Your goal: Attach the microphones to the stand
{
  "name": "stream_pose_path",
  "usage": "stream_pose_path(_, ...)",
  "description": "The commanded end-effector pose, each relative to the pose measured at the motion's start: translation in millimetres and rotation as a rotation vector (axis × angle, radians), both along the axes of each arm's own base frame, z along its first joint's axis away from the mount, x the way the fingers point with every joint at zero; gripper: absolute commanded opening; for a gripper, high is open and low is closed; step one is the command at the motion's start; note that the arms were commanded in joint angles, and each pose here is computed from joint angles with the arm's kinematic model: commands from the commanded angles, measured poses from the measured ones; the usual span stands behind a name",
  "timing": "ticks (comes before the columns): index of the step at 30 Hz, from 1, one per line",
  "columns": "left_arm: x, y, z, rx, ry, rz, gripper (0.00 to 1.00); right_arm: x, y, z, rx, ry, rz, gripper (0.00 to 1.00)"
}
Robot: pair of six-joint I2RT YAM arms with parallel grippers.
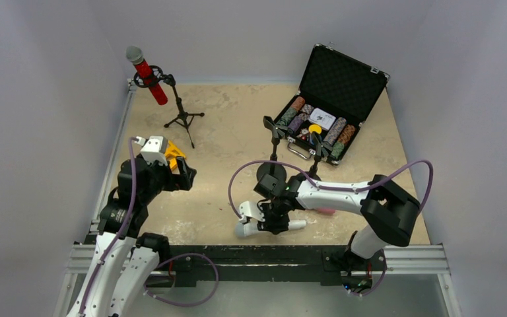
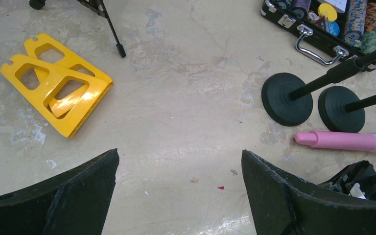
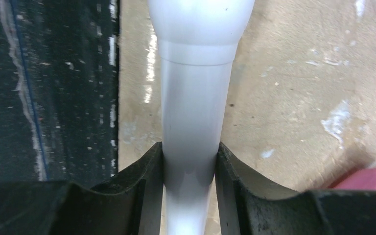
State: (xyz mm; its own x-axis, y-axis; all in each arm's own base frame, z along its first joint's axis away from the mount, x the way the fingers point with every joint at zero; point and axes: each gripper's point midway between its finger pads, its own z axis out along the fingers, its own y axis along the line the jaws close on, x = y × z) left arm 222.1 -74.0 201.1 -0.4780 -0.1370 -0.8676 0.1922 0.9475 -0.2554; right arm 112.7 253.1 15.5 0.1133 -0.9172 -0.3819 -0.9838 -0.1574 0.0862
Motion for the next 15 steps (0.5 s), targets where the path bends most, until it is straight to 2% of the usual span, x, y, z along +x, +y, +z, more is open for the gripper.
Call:
stream_pose_path(1, 5, -1, 19, -0.005, -0.066, -0.013, 0.99, -17, 16, 19, 0.055, 0.107, 0.015, 0.0)
stream_pose_path(15, 0, -22, 30, -0.067, -0.121, -0.129, 0.99, -24, 19, 51, 0.16, 0.216, 0.058, 0.0)
